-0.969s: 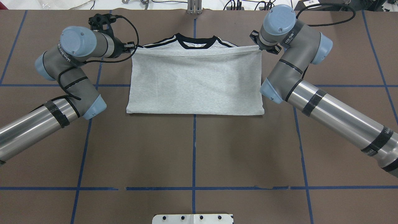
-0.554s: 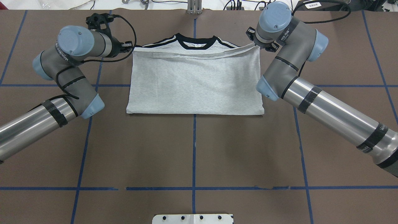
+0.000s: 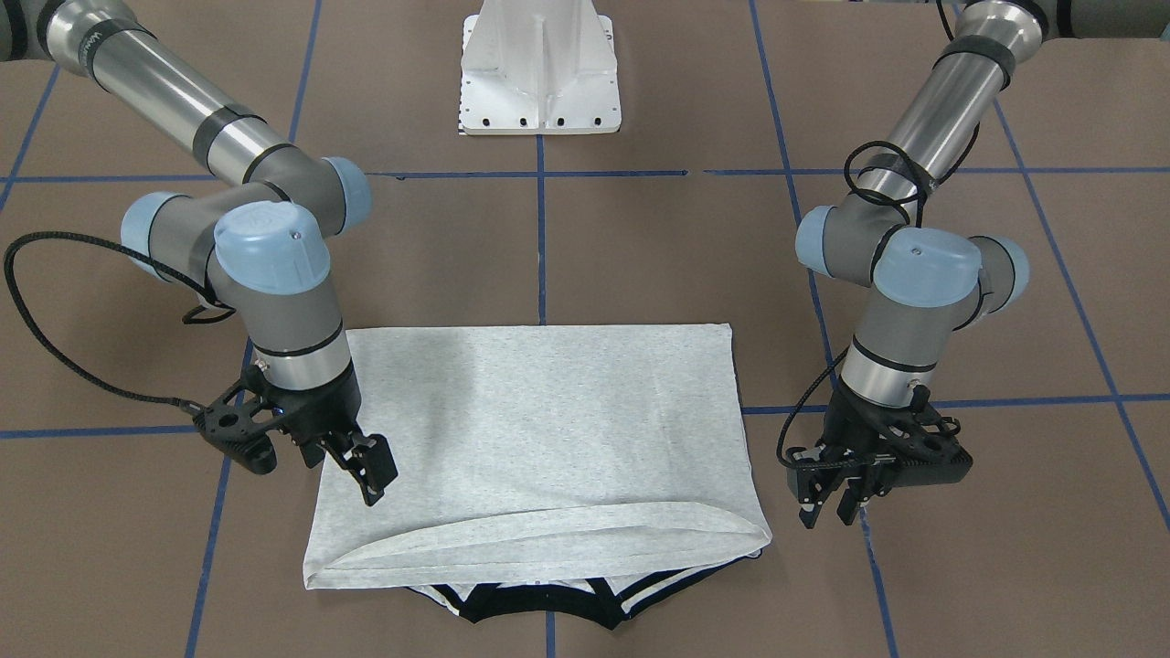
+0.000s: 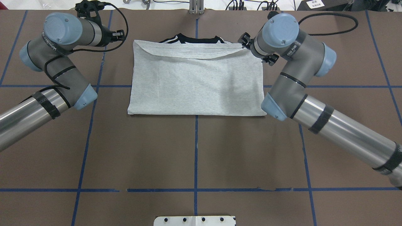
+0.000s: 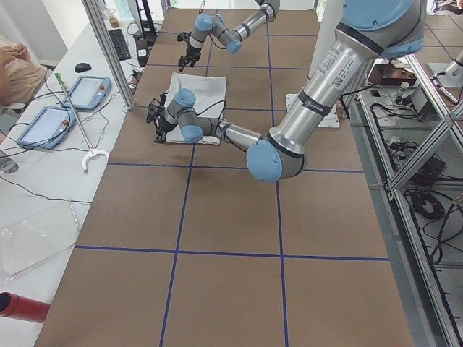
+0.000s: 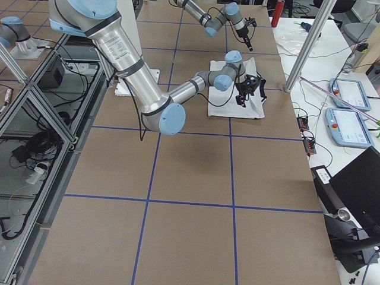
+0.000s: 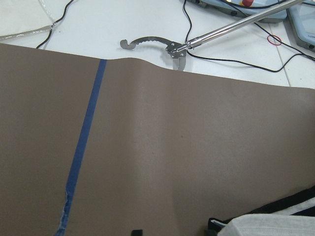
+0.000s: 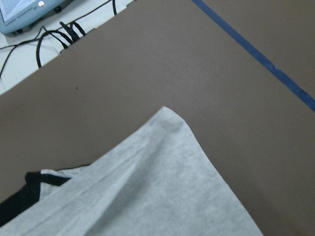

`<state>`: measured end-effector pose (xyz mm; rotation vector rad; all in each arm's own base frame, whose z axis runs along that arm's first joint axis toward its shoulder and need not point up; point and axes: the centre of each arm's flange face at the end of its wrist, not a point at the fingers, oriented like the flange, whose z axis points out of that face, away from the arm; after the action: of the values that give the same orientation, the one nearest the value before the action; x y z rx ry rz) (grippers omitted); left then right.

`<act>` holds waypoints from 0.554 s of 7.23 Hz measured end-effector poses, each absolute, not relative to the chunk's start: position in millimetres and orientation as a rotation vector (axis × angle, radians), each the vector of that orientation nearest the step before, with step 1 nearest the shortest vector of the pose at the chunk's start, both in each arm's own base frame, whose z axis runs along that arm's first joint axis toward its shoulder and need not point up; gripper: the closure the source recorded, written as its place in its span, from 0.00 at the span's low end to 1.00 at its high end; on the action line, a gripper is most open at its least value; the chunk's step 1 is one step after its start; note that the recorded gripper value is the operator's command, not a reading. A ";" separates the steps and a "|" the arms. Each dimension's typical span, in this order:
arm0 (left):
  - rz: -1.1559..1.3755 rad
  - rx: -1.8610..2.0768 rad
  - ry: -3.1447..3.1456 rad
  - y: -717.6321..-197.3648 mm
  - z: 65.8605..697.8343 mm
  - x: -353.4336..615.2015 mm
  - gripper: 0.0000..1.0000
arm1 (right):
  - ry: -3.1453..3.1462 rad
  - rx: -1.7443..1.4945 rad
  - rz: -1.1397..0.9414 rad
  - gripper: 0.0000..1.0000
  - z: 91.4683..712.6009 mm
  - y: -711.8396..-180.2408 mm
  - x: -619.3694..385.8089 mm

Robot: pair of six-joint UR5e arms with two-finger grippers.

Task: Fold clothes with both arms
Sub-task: 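Release the folded hem with both grippers and lift the right gripper away, then lower the right gripper to the folded bottom corner nearest it and grasp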

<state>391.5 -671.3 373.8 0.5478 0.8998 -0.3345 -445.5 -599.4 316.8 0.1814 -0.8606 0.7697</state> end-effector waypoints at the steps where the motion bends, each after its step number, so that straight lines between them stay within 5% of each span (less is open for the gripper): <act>1: -0.333 0.547 0.899 -671.4 374.1 391.3 0.46 | -0.877 0.151 0.777 0.01 335.2 -560.7 -439.1; 4: -0.330 0.546 0.898 -670.8 374.1 392.7 0.45 | -0.868 0.055 0.825 0.01 379.2 -484.0 -439.4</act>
<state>392.7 -670.8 374.1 0.5463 0.8975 -0.3299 -439.4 -484.0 379.2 0.0546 -0.8685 0.8252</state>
